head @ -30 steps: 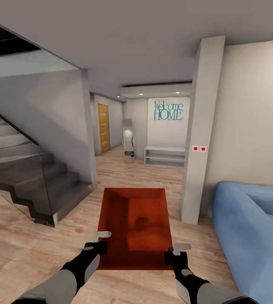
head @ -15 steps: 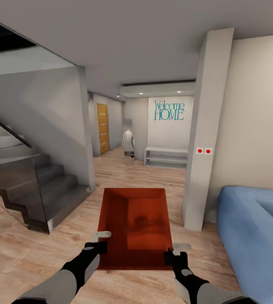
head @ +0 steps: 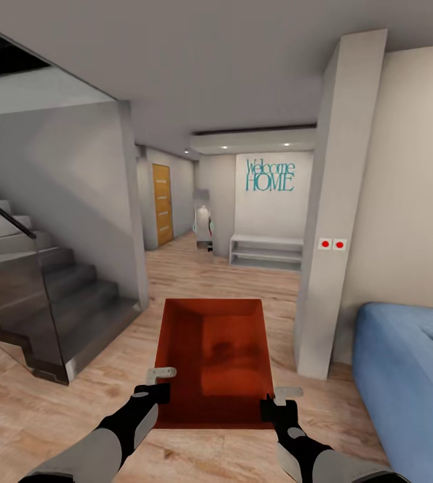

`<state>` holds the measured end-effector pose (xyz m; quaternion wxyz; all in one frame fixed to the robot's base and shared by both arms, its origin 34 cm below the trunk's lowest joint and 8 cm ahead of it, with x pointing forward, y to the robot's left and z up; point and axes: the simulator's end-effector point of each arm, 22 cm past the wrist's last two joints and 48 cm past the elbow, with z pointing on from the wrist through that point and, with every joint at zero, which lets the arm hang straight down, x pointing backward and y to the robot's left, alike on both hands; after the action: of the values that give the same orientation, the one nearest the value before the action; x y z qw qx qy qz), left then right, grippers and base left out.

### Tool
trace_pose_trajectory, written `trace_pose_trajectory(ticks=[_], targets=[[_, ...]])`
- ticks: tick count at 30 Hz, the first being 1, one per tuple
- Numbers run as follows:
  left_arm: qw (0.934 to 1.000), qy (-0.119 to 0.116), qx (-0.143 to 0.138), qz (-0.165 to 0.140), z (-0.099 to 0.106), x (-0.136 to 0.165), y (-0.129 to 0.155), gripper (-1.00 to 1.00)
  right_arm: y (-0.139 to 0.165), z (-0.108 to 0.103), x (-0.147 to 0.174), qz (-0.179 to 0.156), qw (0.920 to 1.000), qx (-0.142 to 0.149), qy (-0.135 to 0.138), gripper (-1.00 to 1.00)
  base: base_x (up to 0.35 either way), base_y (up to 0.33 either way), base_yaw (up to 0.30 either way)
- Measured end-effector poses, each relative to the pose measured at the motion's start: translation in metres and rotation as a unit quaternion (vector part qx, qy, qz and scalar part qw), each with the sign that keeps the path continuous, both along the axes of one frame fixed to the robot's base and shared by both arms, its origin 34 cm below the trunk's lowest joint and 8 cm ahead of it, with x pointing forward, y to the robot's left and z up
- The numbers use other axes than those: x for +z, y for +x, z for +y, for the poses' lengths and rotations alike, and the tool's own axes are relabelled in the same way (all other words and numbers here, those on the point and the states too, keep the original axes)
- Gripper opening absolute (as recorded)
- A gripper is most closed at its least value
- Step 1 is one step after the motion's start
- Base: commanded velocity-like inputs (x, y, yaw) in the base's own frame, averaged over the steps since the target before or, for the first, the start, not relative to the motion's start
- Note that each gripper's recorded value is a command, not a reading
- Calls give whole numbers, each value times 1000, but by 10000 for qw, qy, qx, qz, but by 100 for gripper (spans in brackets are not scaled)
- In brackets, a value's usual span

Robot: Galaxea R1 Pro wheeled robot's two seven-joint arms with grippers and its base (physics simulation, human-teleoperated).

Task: Move the two storage containers from the living room to the garage. In the garage, place one container on the floor and stack the other container on top of it (either order is fine).

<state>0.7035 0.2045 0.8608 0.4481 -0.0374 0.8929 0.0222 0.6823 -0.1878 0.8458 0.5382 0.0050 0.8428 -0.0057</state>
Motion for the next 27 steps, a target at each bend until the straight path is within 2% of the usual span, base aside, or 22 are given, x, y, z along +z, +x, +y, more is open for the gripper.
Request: trace_pose_trajectory(ticks=[27], targets=[[10000,0,-2,-8,0,0,0,-100,0,0,0,-8,10000,-2,1,-100,322,0,0]])
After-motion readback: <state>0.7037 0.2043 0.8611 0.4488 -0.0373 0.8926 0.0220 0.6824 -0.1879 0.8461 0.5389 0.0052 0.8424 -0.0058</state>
